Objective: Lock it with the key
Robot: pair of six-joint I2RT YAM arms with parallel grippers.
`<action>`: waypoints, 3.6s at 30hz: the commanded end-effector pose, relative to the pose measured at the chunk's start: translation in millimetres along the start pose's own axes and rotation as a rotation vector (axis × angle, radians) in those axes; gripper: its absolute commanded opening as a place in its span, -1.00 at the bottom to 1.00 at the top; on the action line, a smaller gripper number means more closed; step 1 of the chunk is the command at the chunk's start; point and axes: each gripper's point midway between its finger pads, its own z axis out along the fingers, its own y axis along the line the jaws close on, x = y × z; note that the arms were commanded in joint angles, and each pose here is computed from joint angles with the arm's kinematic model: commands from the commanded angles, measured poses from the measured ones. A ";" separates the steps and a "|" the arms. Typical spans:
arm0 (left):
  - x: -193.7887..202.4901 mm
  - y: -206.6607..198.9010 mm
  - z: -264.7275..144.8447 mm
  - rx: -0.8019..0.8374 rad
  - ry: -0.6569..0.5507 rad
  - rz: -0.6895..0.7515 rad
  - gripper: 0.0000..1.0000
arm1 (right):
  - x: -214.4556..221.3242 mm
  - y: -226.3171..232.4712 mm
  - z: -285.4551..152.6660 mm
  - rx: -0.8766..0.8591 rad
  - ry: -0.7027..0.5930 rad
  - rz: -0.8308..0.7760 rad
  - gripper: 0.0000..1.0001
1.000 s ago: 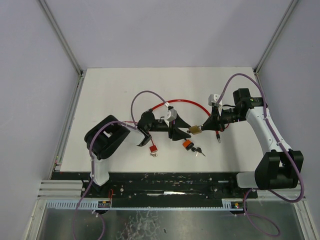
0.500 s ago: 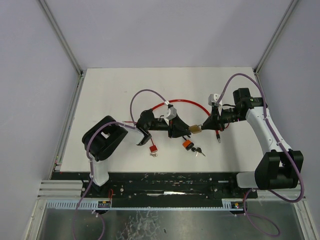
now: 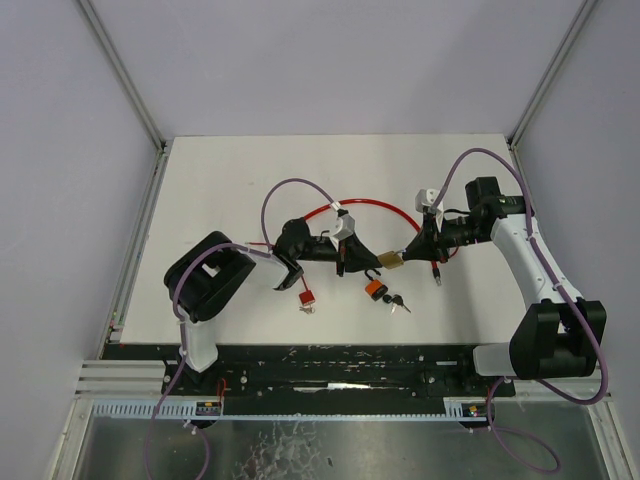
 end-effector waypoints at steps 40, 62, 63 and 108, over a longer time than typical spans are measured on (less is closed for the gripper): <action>-22.5 6.9 -6.9 -0.018 -0.023 -0.003 -0.52 | -19.6 6.3 -2.5 -0.009 -0.069 -0.035 -1.00; -5.6 0.9 3.3 0.064 0.045 -0.039 -0.54 | -20.5 6.8 -2.6 -0.009 -0.072 -0.038 -1.00; -3.1 1.1 3.7 0.066 0.054 -0.043 -0.54 | -20.5 6.9 -2.5 -0.010 -0.072 -0.039 -1.00; -14.6 0.0 2.2 -0.021 -0.060 0.097 -1.00 | -7.4 -4.2 12.8 -0.054 -0.107 0.150 -0.39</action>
